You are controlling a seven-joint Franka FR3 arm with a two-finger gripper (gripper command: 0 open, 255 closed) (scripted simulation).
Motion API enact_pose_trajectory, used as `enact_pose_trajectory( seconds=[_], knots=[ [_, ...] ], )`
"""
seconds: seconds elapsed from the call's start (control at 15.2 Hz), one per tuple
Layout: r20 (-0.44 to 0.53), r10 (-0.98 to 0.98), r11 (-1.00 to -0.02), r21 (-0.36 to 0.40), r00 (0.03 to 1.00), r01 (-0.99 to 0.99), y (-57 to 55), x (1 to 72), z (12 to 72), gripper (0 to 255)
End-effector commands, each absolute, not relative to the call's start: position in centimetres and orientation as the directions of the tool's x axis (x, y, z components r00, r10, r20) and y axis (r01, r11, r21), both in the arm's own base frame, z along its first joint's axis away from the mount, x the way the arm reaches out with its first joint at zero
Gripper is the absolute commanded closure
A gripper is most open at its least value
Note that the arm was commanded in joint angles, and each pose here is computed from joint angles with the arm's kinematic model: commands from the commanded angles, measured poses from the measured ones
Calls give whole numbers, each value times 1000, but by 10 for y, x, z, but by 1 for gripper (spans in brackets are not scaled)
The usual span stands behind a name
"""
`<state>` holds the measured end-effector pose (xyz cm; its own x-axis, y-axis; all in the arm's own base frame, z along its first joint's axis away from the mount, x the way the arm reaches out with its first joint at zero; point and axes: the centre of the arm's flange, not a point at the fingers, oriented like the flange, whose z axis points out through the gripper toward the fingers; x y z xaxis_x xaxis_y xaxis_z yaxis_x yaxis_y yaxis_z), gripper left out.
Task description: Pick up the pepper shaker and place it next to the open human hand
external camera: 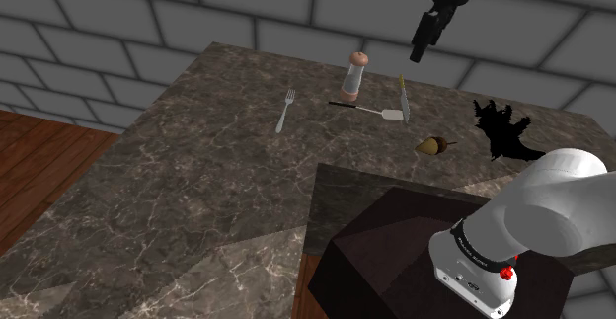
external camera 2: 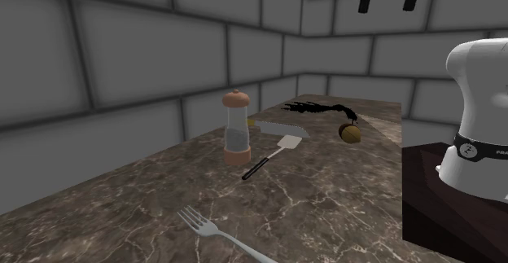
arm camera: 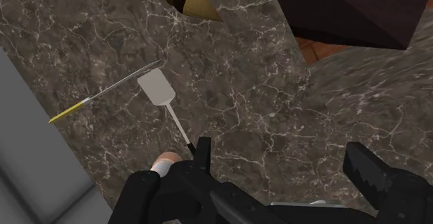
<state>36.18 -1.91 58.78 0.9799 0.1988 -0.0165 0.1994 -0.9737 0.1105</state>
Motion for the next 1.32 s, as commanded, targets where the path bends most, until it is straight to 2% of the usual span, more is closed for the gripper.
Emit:
enact_pose_trajectory(
  seconds=[0.0, 1.25],
  knots=[
    [-22, 215, -971, 103, 976, 216, -34, 385, 577, 0],
    [-75, 355, -933, 24, 932, 358, -149, 595, 471, 0]
  ],
)
